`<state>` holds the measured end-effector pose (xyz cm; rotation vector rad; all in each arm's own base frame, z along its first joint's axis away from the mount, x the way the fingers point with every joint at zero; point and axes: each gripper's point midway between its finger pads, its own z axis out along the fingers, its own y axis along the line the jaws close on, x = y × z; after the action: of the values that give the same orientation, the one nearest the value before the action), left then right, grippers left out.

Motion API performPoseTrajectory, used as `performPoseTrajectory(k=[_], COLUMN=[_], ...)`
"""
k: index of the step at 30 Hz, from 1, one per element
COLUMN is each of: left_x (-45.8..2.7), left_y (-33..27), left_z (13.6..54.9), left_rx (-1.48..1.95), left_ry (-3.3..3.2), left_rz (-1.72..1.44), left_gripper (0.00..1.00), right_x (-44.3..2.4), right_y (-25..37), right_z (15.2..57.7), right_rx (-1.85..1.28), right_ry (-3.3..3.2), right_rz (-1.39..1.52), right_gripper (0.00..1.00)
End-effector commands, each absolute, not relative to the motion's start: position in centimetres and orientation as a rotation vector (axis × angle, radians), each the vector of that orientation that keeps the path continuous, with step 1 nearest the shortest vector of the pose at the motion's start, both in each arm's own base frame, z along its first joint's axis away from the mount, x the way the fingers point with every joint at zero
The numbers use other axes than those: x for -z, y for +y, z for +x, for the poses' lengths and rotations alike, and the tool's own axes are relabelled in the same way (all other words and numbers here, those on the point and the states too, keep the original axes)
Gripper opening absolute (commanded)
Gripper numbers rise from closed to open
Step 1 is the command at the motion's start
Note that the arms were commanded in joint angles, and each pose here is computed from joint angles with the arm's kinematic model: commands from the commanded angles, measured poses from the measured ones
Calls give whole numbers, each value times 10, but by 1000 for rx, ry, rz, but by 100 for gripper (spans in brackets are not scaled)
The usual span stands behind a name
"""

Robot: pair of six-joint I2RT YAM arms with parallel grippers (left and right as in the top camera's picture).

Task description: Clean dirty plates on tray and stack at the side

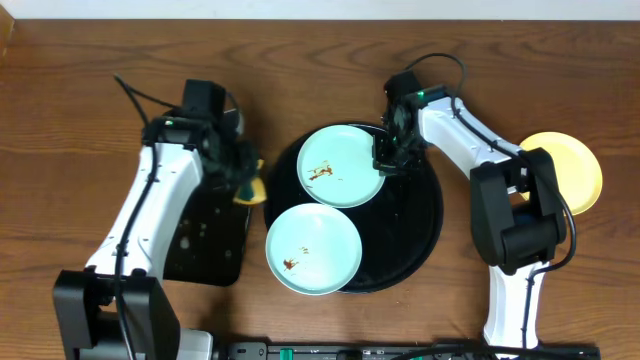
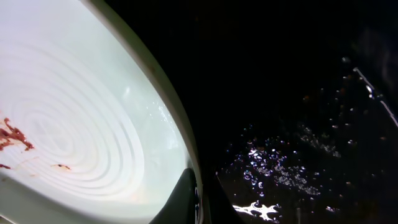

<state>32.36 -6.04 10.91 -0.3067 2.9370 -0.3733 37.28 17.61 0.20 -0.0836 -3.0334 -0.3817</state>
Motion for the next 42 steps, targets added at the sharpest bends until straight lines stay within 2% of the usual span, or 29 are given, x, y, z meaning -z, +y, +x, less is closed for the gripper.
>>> performPoseTrajectory(k=[1,5,15,24,29,34,42], left_x=[-100,-82,1,24,7,-46,-119], left_y=[-11,13,18,19,15,16,-5], left_z=[318,304,287,295,305,317,309], left_rx=[149,117,47,53,101,119,297], left_ry=[2943,2977,3155,3177,3132,2975,2805], left_rz=[-493,-617,-669,-558,-493,-525,-436], left_gripper=[8,7,7,7,7,8,7], right_x=[23,23,22,22,22,22,21], right_y=[134,141,139,140,136,137,140], right_z=[371,372,373,374,374,375,374], right_rx=[124,141,210,228,235,236,264], right_ry=[-3046,-3058,-3039,-3042,-3039,-3041,-3036], right_rz=[-60,-39,-36,-35,-2,0,1], right_gripper=[1,1,1,1,1,1,1])
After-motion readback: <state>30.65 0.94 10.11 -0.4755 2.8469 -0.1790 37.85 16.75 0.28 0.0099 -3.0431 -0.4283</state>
